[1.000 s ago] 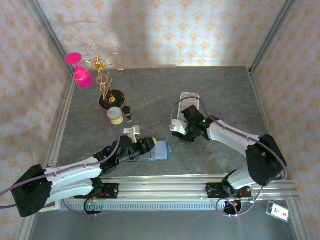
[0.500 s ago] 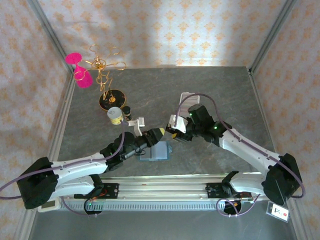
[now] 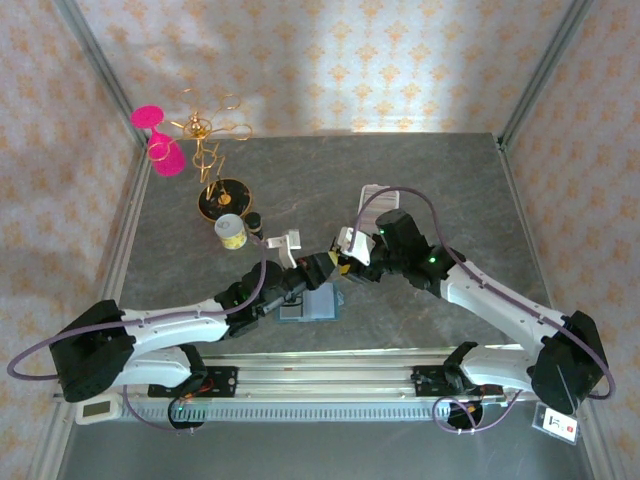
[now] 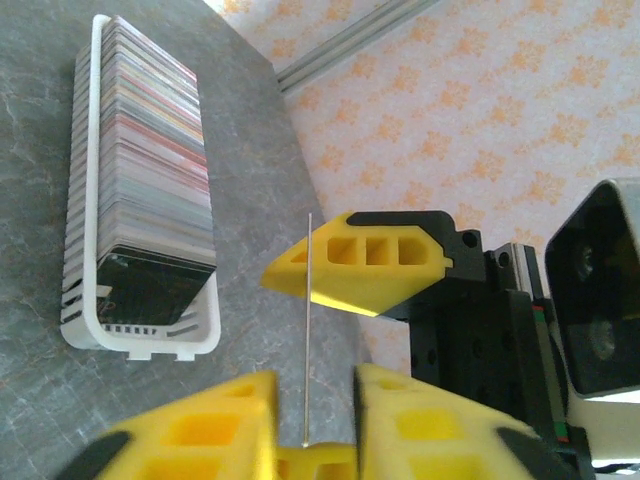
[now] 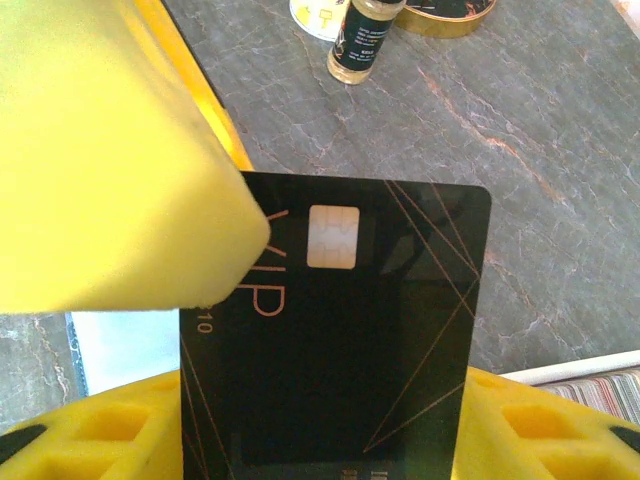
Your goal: Put the credit cards into the card holder
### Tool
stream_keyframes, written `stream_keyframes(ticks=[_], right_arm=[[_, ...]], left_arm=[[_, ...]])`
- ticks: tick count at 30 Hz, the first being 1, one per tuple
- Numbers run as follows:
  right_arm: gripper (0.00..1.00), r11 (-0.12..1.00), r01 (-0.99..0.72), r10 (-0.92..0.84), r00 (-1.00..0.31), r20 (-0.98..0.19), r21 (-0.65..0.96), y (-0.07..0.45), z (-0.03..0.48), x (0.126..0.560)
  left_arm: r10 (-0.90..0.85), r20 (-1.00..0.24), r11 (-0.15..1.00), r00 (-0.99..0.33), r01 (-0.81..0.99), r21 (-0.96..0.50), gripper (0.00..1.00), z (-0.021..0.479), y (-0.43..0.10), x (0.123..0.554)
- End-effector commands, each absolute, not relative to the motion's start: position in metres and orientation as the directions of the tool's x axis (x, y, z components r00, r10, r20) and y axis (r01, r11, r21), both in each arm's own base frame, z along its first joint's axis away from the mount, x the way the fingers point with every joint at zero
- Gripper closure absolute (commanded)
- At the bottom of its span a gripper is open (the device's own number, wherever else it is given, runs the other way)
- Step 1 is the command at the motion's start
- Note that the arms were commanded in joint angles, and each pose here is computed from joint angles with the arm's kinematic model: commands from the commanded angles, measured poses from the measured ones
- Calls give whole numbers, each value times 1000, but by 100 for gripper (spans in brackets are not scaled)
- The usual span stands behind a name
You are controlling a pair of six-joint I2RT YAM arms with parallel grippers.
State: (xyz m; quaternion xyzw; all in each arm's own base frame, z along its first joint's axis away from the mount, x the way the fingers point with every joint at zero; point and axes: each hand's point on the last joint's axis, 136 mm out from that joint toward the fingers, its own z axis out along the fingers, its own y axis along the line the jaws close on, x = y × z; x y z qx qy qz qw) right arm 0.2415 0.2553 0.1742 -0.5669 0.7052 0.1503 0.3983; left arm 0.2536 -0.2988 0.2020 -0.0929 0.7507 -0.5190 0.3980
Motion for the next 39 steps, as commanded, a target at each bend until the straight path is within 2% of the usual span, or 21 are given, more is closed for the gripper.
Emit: stream_keyframes(ticks=[1,3,6,8,9,12,14,15,19,22,24,27,30,33,35,39], right_arm=[[45,341,-902,-643,-20,-765,-263,259,193,244],[46,342,-903,-634,-17,-773,-260,260,196,244],[45,332,-907,-631,-10,-775,-259,260,197,241],[42,334,-906,-631,-9,-775,-262,259,197,240],[40,336,-905,-631,-10,-776,-262,258,197,240],[24,336,-904,-615,2,-789,-264,255,200,233],[4,329,-906,-586,24,-810,-265,253,207,224],[0,324,-909,-564,36,-825,-261,253,212,219],[0,289,-931,-434,80,-898,-223,252,243,189],[3,298,-942,-295,62,-953,-154,253,273,174],[5,275,-958,-209,19,-978,-78,255,290,162],[11,283,-954,-100,-133,-986,100,257,312,159],[19,171,-968,-119,-206,-971,185,267,319,144],[26,131,-967,-152,-236,-960,217,272,321,141],[28,114,-973,-166,-219,-962,202,273,323,140],[31,88,-982,-159,-180,-971,168,272,329,135]], left_arm=[[-568,-520,442,-637,296,-847,83,217,-304,260],[-568,-517,438,-641,297,-849,89,218,-305,260],[-572,-502,417,-649,297,-859,93,223,-308,259],[-572,-492,391,-656,309,-867,100,229,-309,257],[-570,-491,386,-659,314,-868,100,231,-310,255],[-558,-524,410,-644,335,-848,100,237,-304,253],[-534,-571,457,-624,355,-816,100,240,-295,253],[-512,-602,479,-613,378,-792,100,241,-292,251],[-333,-752,576,-569,509,-640,100,241,-282,241],[-208,-841,613,-499,604,-510,100,248,-274,230],[-168,-879,588,-445,671,-452,100,261,-272,219],[-159,-922,521,-353,763,-382,100,290,-269,200],[-169,-940,450,-296,825,-341,100,312,-268,183],[-148,-950,368,-275,876,-311,100,324,-274,167],[-123,-955,322,-271,899,-297,100,328,-278,159],[-92,-960,293,-265,914,-280,100,332,-282,154]])
